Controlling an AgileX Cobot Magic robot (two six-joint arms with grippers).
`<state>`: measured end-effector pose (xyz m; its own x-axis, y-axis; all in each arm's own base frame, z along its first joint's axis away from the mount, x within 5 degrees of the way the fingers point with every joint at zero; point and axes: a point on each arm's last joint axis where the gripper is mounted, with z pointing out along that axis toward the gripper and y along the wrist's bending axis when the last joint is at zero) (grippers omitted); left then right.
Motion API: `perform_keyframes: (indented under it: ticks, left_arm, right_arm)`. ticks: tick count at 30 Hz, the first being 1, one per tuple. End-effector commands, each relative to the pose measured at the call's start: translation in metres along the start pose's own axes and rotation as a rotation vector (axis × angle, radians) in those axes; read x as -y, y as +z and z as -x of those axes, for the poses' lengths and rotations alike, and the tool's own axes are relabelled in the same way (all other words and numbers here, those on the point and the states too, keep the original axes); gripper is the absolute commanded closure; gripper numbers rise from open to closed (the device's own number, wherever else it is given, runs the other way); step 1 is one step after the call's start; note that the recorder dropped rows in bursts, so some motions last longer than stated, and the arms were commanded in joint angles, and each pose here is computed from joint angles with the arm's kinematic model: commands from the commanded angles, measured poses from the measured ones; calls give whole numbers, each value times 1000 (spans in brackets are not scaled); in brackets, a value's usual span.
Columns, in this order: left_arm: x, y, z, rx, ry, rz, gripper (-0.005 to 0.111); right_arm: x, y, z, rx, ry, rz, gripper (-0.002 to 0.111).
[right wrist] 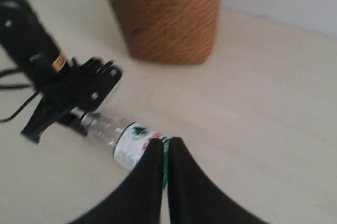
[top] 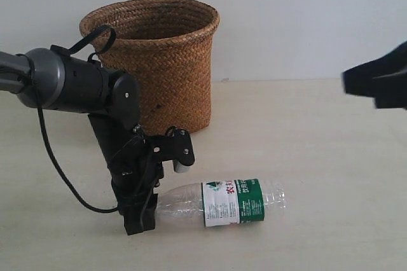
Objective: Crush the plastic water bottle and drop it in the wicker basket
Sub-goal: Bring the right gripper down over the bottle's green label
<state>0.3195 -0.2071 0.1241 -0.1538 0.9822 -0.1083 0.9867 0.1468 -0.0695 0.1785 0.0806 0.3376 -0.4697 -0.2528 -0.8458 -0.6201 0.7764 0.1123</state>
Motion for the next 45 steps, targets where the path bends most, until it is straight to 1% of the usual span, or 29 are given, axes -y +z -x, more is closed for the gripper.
perform_keyframes:
  ticks: [1,3,6,9,10,12,18,21,23,24,25,28,30,33,38,41,45]
  left_arm:
    - [0,-2,3,21,-8,-1,103]
    - [1,-2,3,29,-15,-6,103]
    - [1,-2,4,32,-18,-8,103]
    - [2,-2,5,44,-29,-16,103]
    - [2,-2,5,44,-29,-16,103]
    - [2,-2,5,46,-32,-17,103]
    - [2,-2,5,48,-34,-18,103]
    - [2,-2,5,48,-34,-18,103]
    - [2,-2,5,48,-34,-18,103]
    - [2,-2,5,47,-34,-20,103]
    - [2,-2,5,47,-34,-20,103]
    - [2,-2,5,47,-34,-20,103]
    - [2,-2,5,47,-34,-20,103]
    - [2,-2,5,47,-34,-20,103]
    - [2,-2,5,47,-34,-20,103]
    - [2,-2,5,47,-34,-20,103]
    - [2,-2,5,47,-34,-20,103]
  right_arm:
    - [0,66,9,-267,-86,225,108]
    - [3,111,4,-423,-47,326,108]
    - [13,150,-8,-549,8,393,108]
    - [21,170,-17,-555,32,352,108]
    - [25,174,-14,-519,55,298,108]
    - [28,175,-7,-477,90,250,108]
    - [31,177,3,-413,98,218,108]
    - [33,178,2,-425,125,197,108]
    - [36,178,0,-442,159,144,108]
    - [41,178,-1,-459,172,90,108]
    - [43,178,-3,-472,176,63,108]
    - [46,177,-5,-501,186,22,108]
    - [46,176,-6,-516,193,21,108]
    - [43,175,-7,-571,213,54,108]
    - [44,188,-8,-691,235,113,108]
    - [48,197,-11,-758,256,99,108]
    - [46,209,-17,-864,207,51,108]
